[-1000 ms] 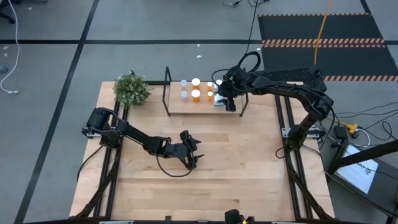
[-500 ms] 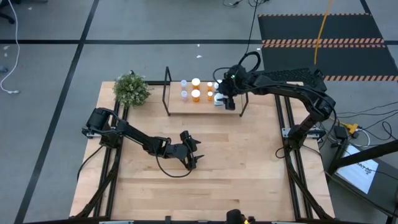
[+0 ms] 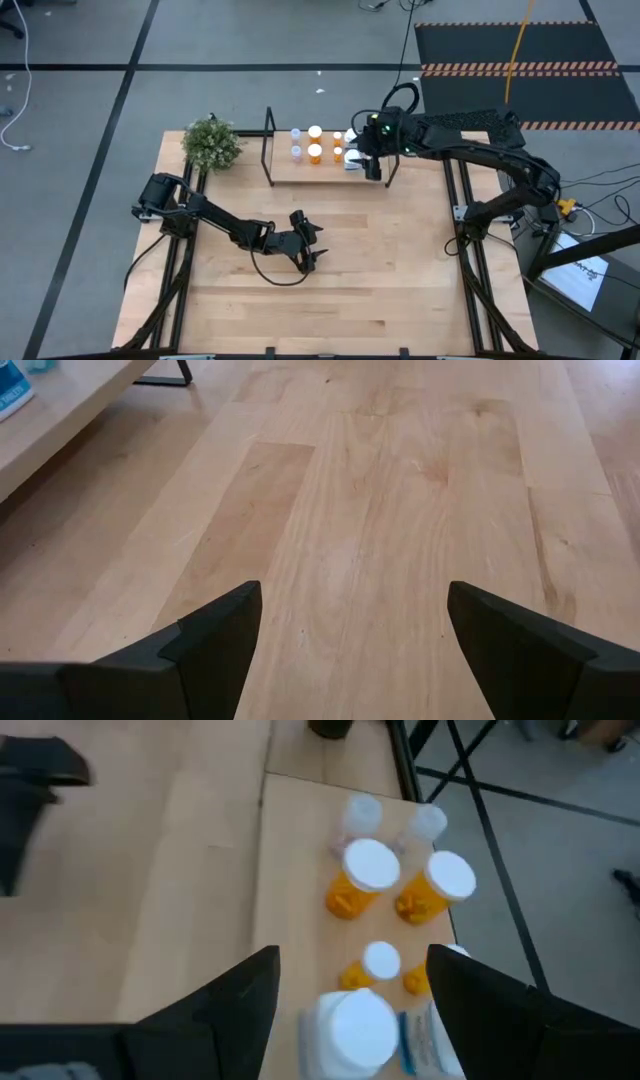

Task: Pick and place medicine bottles onto shelf by color
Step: Return to Home Position

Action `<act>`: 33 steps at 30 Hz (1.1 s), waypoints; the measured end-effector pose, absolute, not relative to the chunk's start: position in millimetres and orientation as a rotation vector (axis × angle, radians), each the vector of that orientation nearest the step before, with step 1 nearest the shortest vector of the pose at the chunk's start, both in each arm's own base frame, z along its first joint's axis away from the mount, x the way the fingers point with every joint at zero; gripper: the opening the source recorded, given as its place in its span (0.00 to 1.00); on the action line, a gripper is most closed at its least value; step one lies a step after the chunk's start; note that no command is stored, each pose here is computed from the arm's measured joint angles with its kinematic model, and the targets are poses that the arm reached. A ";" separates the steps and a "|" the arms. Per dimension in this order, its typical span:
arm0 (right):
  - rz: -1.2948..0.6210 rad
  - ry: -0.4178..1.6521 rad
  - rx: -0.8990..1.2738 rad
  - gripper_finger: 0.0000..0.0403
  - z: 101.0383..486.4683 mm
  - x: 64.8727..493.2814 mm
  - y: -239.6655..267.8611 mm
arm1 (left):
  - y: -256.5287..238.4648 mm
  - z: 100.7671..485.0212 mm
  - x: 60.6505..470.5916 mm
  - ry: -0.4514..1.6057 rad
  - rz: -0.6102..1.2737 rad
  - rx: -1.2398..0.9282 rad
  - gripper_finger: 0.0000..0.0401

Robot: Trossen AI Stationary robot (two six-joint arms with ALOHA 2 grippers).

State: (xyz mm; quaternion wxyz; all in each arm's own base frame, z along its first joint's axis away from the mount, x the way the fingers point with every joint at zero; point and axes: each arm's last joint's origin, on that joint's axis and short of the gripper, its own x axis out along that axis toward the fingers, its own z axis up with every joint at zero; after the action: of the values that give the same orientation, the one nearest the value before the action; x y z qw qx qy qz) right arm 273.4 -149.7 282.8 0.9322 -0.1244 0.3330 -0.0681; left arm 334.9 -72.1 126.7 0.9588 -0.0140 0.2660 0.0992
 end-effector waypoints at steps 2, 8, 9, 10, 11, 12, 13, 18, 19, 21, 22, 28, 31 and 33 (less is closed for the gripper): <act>-0.136 0.674 -0.250 0.62 292.2 269.9 -136.0 | -72.0 130.5 334.2 0.535 0.196 -0.014 0.80; -0.099 0.574 -0.210 0.54 325.4 252.2 -98.0 | -68.4 173.3 323.5 0.460 0.208 0.027 0.80; -0.094 0.559 -0.208 0.52 330.7 248.1 -92.0 | -67.0 182.5 319.6 0.449 0.220 0.038 0.80; -0.101 0.543 -0.210 0.50 335.9 244.4 -85.8 | -65.3 191.1 314.7 0.448 0.236 0.051 0.80; -0.111 0.528 -0.216 0.48 340.9 240.9 -79.7 | -63.6 200.2 309.6 0.441 0.253 0.063 0.80; -0.121 0.520 -0.223 0.45 344.9 237.2 -74.0 | -62.6 209.9 304.2 0.427 0.269 0.069 0.80; -0.126 0.521 -0.232 0.43 347.8 233.3 -68.0 | -61.5 218.5 299.3 0.411 0.286 0.069 0.80; -0.118 0.489 -0.246 0.29 346.4 214.6 -38.6 | -58.9 255.1 273.7 0.345 0.323 0.100 0.71; -0.117 0.475 -0.246 0.26 344.4 210.7 -33.1 | -58.6 260.9 268.5 0.337 0.322 0.111 0.67; -0.114 0.457 -0.243 0.22 337.9 202.5 -23.8 | -58.3 271.4 259.2 0.318 0.314 0.130 0.58; -0.112 0.457 -0.242 0.20 333.1 198.5 -19.7 | -57.7 276.6 255.2 0.303 0.312 0.135 0.54; -0.051 0.393 -0.236 0.10 299.4 180.1 -1.3 | -54.9 288.7 236.7 0.301 0.320 0.104 0.29; -0.028 0.376 -0.233 0.07 279.7 171.9 3.5 | -59.3 283.8 234.4 0.343 0.299 0.098 0.17; -0.020 0.362 -0.234 0.06 269.2 167.0 4.7 | -64.5 279.2 234.2 0.358 0.278 0.104 0.10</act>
State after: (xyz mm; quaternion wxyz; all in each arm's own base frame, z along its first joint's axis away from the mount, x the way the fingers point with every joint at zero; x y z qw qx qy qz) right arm 167.0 4.7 269.2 0.9768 -0.1161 0.1798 -0.0100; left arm 234.2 -64.5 279.2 0.9731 0.0513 0.1775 0.1378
